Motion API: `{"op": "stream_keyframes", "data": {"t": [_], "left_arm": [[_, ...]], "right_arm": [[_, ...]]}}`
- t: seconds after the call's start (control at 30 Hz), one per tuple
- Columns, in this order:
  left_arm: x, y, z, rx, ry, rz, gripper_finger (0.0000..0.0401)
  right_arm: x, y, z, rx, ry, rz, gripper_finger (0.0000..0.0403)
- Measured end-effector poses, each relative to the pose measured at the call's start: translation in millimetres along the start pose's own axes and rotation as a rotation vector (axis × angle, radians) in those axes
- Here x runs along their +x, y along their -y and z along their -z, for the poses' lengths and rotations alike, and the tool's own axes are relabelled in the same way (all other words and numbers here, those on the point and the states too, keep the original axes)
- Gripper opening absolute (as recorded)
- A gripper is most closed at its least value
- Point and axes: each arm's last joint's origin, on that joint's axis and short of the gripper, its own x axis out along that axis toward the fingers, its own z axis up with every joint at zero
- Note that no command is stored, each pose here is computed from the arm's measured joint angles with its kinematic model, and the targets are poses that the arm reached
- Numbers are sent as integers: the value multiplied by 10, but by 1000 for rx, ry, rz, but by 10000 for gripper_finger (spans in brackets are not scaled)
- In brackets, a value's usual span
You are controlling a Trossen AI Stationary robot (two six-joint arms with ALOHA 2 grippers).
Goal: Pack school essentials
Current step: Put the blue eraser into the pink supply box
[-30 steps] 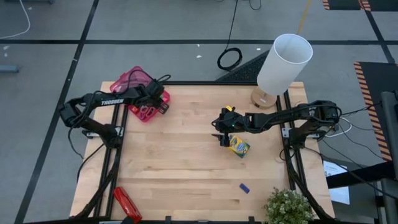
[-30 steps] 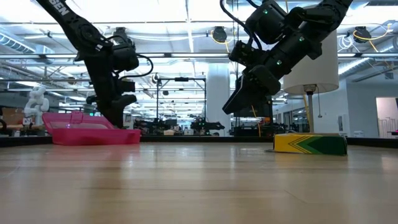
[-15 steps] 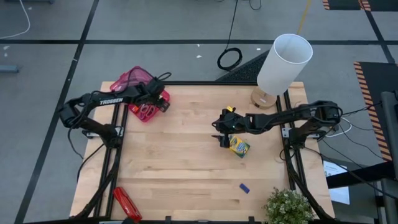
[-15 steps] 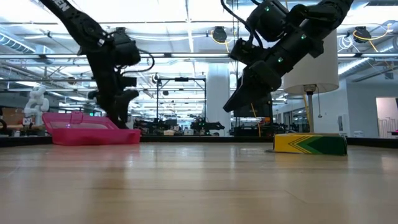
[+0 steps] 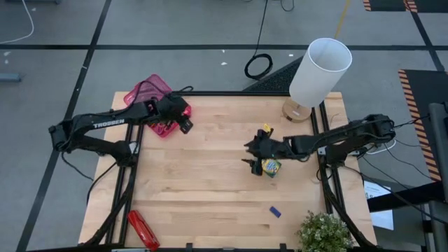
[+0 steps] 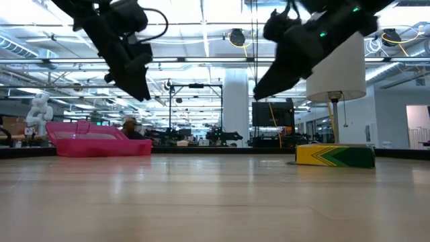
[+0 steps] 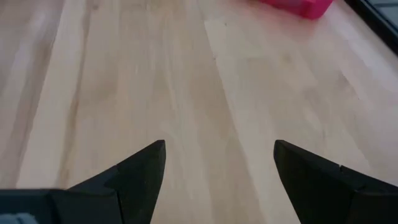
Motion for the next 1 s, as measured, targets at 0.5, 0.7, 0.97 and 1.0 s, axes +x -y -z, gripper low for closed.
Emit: {"op": "stream_keyframes", "data": {"t": [0.5, 0.7, 0.97, 1.0], "left_arm": [[-172, 537, 159, 80, -20, 168, 186], [-252, 724, 232, 125, -19, 229, 186], [-269, 765, 215, 158, 19, 239, 186], [-268, 766, 205, 154, 28, 241, 186]], "right_arm": [[-591, -855, 453, 114, -209, -126, 290], [-859, -975, 612, 171, -427, -58, 290], [-990, -1072, 454, 355, -443, -63, 290], [-992, -1075, 449, 376, -446, -62, 290]]}}
